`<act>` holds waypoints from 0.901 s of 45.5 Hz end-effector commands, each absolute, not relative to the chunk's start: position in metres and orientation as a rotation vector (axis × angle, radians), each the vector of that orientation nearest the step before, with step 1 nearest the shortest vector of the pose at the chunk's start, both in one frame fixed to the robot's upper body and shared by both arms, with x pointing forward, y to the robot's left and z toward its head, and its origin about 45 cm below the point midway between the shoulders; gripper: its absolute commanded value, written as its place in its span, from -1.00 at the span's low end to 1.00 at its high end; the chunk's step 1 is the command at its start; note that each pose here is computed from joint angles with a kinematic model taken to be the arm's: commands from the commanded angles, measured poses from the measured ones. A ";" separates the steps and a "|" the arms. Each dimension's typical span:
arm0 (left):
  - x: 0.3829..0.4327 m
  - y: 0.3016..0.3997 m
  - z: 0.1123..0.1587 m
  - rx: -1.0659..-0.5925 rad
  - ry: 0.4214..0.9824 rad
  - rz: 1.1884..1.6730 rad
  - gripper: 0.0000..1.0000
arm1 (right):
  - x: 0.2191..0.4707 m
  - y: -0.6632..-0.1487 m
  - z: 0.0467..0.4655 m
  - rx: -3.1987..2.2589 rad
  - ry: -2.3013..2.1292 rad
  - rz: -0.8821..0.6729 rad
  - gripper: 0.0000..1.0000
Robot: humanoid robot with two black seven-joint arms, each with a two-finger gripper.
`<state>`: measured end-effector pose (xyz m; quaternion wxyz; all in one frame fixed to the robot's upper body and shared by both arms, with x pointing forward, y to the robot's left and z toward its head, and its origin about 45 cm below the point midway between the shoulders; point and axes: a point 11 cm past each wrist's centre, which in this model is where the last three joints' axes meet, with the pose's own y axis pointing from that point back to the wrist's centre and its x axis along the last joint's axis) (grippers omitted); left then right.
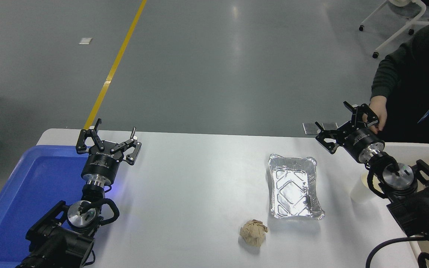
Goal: Pick up paper cup place in dustbin
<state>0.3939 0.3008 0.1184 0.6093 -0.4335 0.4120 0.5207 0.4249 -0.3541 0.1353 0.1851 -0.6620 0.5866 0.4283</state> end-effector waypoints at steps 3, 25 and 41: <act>0.3939 0.3008 0.1186 -1.001 0.950 1.202 0.98 | 0.426 -0.354 0.136 -1.867 1.652 1.205 1.00; 0.3939 0.3013 0.1186 -1.001 0.949 1.203 0.98 | 0.429 -0.347 0.139 -1.927 1.653 1.203 1.00; 0.3939 0.3014 0.1185 -1.000 0.950 1.204 0.98 | 0.432 -0.366 0.183 -2.148 1.676 1.056 1.00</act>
